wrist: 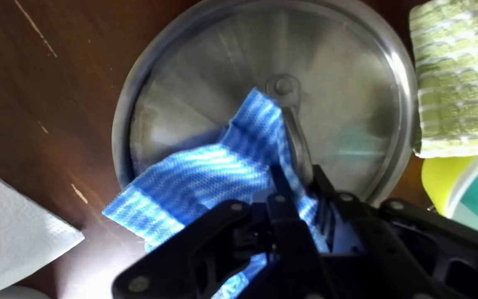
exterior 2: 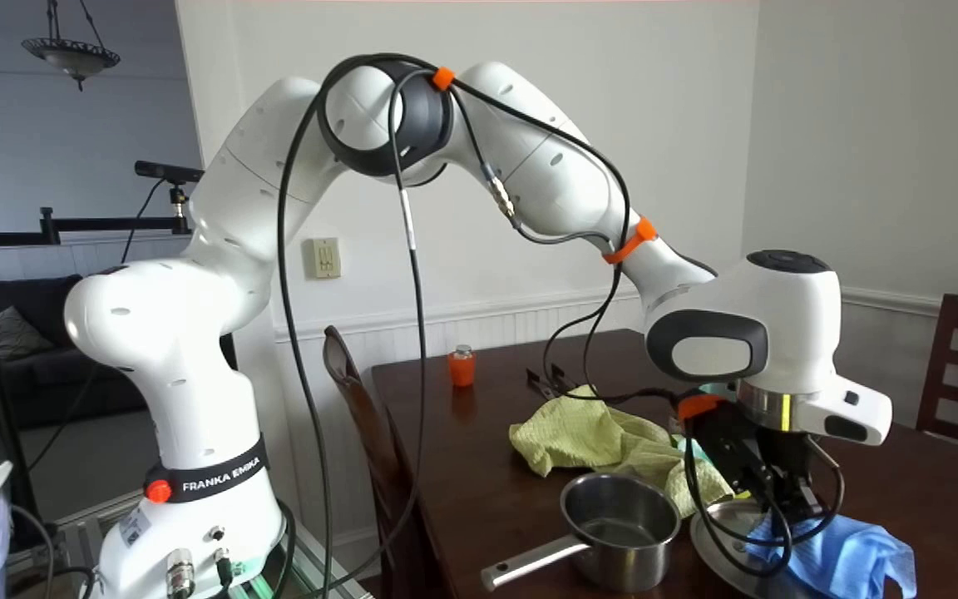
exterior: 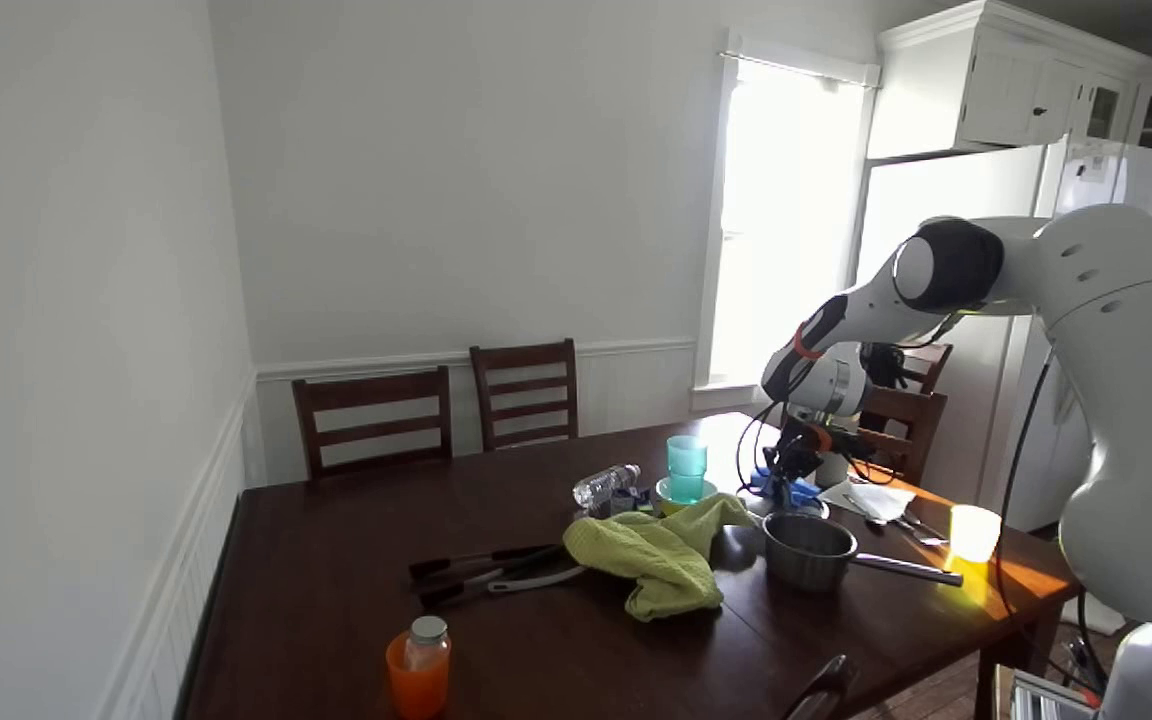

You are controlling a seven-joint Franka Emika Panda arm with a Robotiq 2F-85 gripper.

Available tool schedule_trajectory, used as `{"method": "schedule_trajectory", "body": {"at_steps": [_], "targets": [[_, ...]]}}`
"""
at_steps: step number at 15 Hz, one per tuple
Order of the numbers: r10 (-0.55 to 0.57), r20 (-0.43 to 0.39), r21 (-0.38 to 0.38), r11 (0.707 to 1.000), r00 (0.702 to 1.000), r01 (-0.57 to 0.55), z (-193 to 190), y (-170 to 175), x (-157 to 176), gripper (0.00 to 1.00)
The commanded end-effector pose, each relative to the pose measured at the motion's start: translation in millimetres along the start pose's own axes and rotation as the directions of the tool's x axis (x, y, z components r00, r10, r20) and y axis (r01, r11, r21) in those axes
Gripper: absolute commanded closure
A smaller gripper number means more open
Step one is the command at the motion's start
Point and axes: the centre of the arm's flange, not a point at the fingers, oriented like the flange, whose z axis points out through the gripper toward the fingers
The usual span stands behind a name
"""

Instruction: Pick up the blue cloth and put it on the silver pot lid, pick up the silver pot lid with the blue cloth and put it on the silver pot, pick up the blue cloth and put it back on the table

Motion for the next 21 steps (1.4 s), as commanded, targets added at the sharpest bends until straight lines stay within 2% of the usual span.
{"method": "schedule_trajectory", "body": {"at_steps": [1, 6, 11, 16, 21], "targets": [[-0.047, 0.008, 0.002, 0.999, 0.999, 0.047, -65.1, -11.0, -27.0, 0.96], [-0.124, -0.013, 0.001, 0.992, 0.992, 0.124, -120.2, -25.0, -55.3, 0.96], [-0.212, 0.04, 0.03, 0.977, 0.976, 0.211, -143.0, -38.8, -98.5, 0.96], [-0.297, 0.069, 0.056, 0.954, 0.952, 0.293, -120.5, -51.2, -133.5, 0.96], [-0.333, 0.073, 0.095, 0.941, 0.94, 0.325, -92.9, -55.8, -142.9, 0.96]]}}
